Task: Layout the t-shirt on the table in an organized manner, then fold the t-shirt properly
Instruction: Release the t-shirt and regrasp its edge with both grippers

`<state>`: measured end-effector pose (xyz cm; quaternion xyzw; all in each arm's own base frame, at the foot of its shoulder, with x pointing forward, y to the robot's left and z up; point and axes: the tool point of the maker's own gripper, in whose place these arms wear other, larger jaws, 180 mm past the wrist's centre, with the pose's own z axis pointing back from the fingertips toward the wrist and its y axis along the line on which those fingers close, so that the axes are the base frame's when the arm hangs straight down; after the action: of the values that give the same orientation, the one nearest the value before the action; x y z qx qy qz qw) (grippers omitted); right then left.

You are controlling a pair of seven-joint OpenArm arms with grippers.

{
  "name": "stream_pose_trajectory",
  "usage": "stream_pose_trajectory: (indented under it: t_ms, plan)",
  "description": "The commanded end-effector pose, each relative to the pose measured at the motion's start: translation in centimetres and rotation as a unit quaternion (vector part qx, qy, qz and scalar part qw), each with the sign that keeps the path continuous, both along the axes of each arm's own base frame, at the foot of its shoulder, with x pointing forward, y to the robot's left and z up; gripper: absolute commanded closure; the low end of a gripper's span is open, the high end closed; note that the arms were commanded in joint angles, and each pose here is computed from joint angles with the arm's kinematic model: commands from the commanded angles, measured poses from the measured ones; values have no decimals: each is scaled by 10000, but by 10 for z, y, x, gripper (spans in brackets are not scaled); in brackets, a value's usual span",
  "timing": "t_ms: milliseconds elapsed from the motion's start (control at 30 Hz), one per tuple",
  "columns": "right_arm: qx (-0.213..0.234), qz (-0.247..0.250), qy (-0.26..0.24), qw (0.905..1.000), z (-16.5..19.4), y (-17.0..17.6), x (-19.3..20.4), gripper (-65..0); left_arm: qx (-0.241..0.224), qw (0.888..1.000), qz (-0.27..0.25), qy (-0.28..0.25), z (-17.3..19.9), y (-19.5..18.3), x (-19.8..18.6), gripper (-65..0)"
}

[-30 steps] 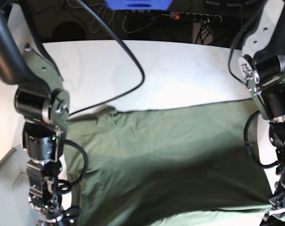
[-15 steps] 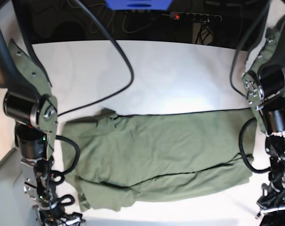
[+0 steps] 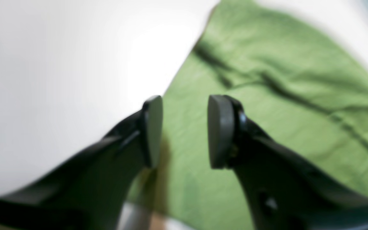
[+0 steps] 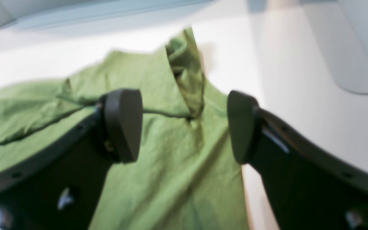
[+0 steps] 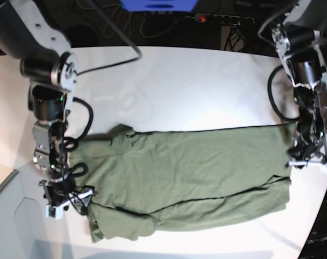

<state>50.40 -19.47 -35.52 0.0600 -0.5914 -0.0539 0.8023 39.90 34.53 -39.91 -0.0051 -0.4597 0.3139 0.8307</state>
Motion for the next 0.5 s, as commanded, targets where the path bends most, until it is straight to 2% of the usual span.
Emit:
stream_pose_trajectory:
  t_ms: [0, 133, 200, 333, 467]
  plan:
    - [1, -27, -392, 9992, 24, -2, 7, -421, 154, 9996, 1, -236, 17, 8, 6, -279]
    - [-113, -42, -382, 9992, 10, -3, -21, -421, 160, 9998, -11, 98, -9, 8, -21, -478]
    - [-129, -31, -385, 9992, 5, 2, -34, -421, 171, 9994, -9, 289, -22, 9, -37, -539]
    - [-236, -37, -356, 9991, -4, 0, -58, -421, 199, 9984, -3, 526, -40, 11, -59, -544]
    - [-294, -36, -254, 9992, -15, -1, -76, -421, 185, 9977, -33, 646, -48, 8, -66, -544]
